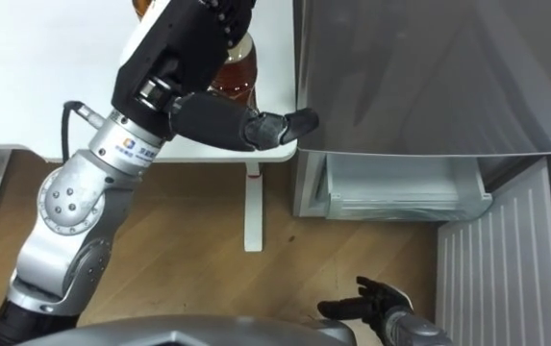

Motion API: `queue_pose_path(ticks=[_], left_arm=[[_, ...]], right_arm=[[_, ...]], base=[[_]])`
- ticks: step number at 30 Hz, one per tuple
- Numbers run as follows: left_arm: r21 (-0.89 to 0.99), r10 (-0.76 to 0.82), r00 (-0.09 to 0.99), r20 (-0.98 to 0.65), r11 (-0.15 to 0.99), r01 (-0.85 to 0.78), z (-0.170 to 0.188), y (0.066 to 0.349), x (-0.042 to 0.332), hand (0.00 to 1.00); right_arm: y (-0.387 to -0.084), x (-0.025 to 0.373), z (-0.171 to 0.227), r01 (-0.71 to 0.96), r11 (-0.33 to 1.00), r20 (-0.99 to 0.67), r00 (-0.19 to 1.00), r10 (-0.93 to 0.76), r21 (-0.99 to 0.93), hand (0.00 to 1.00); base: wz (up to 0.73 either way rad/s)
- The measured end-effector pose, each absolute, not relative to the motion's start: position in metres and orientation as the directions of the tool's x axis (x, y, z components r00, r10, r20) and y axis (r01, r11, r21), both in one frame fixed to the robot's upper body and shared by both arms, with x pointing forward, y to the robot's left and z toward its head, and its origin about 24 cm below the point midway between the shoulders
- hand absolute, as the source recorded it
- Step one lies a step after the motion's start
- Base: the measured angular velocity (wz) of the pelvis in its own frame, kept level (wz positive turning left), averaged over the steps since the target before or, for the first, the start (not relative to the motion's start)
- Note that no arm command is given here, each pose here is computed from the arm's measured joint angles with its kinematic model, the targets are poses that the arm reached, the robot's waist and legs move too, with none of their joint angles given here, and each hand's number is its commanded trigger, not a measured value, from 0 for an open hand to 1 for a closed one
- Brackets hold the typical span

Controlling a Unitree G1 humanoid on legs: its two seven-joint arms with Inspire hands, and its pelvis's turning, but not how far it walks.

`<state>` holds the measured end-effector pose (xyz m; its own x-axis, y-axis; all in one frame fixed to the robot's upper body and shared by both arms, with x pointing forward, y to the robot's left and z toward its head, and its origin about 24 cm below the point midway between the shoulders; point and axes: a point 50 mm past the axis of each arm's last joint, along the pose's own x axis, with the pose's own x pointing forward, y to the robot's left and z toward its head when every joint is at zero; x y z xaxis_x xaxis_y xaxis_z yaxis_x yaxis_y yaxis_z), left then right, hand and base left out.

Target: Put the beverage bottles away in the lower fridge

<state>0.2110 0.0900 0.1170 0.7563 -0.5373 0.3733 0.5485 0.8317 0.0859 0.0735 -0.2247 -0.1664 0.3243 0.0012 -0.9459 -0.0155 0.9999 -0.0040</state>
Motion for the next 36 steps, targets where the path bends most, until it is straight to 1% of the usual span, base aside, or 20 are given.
queue_pose_path(ticks=[6, 14, 16, 31, 36], left_arm=[[0.069, -0.485, 0.785, 0.385, 0.864, 0.499, 0.119, 0.094, 0.213, 0.0], [0.044, -0.362, 0.816, 0.452, 0.922, 0.384, 0.134, 0.108, 0.221, 0.0], [0.04, -0.351, 0.82, 0.453, 0.927, 0.374, 0.134, 0.109, 0.221, 0.0], [0.028, -0.33, 0.828, 0.454, 0.934, 0.357, 0.134, 0.11, 0.221, 0.0], [0.029, -0.359, 0.825, 0.436, 0.922, 0.386, 0.13, 0.105, 0.221, 0.0]], right_arm=[[-0.225, 0.073, -0.166, -0.014, 1.0, -0.946, 0.324, 0.001, -0.003, 0.0], [-0.226, 0.071, -0.167, -0.007, 1.0, -0.949, 0.315, -0.004, -0.006, 0.0], [-0.226, 0.072, -0.167, -0.007, 1.0, -0.949, 0.314, -0.004, -0.006, 0.0], [-0.223, 0.073, -0.167, -0.009, 1.0, -0.947, 0.32, 0.002, -0.001, 0.0], [-0.223, 0.074, -0.167, -0.012, 1.0, -0.946, 0.323, 0.008, 0.005, 0.0]], base=[[0.0], [0.0], [0.0], [0.0], [0.0]])
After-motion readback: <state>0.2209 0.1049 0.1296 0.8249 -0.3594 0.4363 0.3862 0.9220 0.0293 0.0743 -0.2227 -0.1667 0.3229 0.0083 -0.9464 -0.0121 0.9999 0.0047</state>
